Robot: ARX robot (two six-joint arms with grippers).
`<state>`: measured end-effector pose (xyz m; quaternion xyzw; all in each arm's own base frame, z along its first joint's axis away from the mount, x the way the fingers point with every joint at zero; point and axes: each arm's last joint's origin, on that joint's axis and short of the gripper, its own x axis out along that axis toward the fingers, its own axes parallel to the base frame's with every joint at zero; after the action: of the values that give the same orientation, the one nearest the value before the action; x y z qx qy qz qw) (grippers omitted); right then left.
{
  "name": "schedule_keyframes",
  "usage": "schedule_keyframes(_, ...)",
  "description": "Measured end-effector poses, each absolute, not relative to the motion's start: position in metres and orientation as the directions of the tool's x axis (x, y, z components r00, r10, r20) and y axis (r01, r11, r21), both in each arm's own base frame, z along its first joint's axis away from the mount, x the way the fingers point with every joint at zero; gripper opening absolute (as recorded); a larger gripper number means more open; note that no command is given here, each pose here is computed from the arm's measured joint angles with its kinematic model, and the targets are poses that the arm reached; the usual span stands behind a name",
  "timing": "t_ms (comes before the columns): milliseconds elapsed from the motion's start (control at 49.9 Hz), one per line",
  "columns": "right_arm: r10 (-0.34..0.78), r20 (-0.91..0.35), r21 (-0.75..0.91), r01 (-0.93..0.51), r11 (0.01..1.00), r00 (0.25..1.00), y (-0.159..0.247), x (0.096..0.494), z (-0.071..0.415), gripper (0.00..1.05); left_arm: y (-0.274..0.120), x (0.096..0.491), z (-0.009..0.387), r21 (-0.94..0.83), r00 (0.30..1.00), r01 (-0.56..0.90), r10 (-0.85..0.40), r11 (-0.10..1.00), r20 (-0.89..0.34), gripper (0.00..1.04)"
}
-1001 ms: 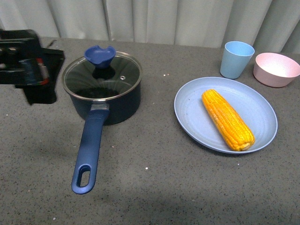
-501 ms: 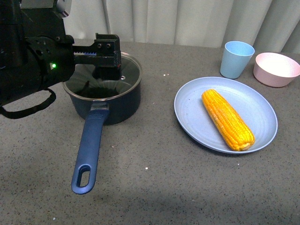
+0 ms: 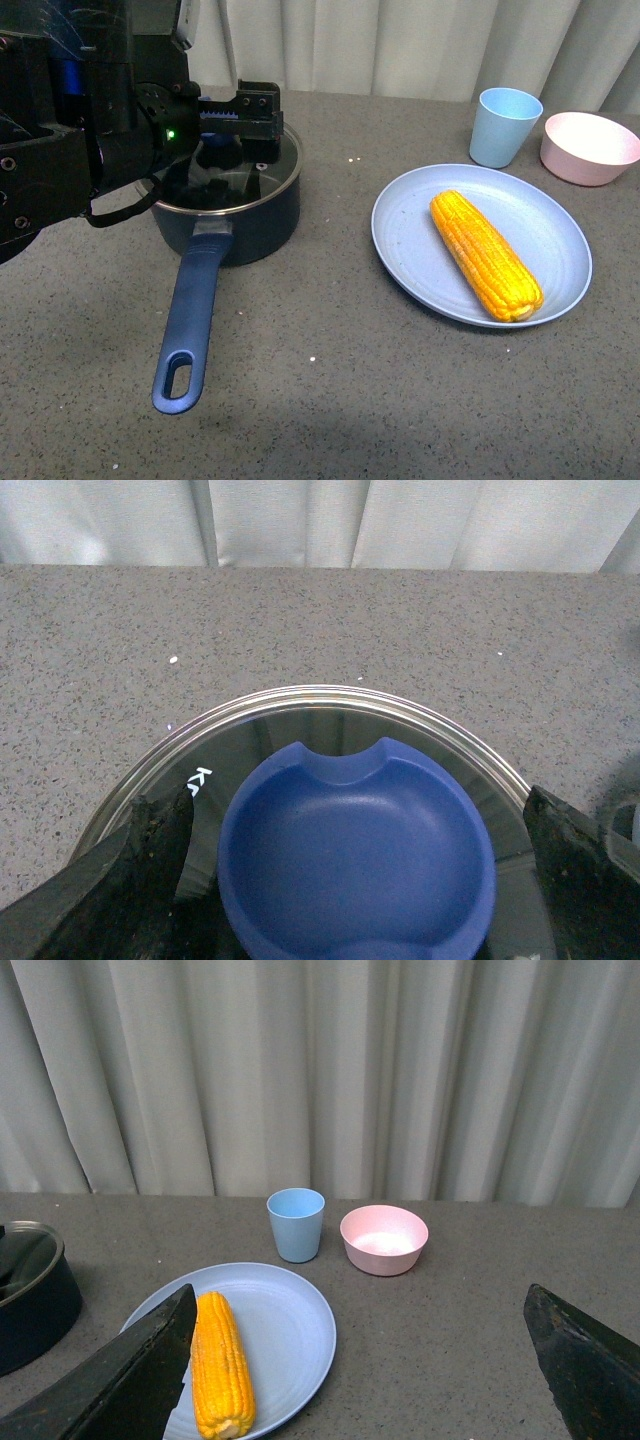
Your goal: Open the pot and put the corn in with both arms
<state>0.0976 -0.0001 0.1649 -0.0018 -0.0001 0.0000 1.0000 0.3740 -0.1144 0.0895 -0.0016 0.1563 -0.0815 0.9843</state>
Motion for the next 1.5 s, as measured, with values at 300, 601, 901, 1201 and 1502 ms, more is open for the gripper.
schedule_keyframes(300, 0.0, 0.0, -0.004, 0.0, 1.0, 1.0, 0.0, 0.098, 0.165, 0.96, -0.11, 0.386, 0.09, -0.029, 0.942, 0.131, -0.134, 0.991, -0.307, 0.92)
schedule_keyframes(601, 0.0, 0.0, -0.004, 0.0, 1.0, 1.0, 0.0, 0.098, 0.165, 0.96, -0.11, 0.387, 0.091, -0.029, 0.941, 0.132, -0.135, 0.991, -0.309, 0.64)
schedule_keyframes(901, 0.0, 0.0, -0.004, 0.0, 1.0, 1.0, 0.0, 0.098, 0.165, 0.96, -0.074, 0.393, 0.134, -0.082, 0.968, 0.069, -0.086, 0.994, -0.237, 0.64)
schedule_keyframes(1201, 0.0, 0.0, -0.004, 0.0, 1.0, 1.0, 0.0, 0.098, 0.165, 0.96, 0.047, 0.398, 0.098, -0.017, 0.924, -0.221, 0.204, 0.975, -0.325, 0.64)
schedule_keyframes(1502, 0.0, 0.0, -0.004, 0.0, 1.0, 1.0, 0.0, 0.098, 0.165, 0.96, 0.049, 0.403, 0.053, -0.007, 0.893, -0.208, 0.187, 0.978, -0.409, 0.64)
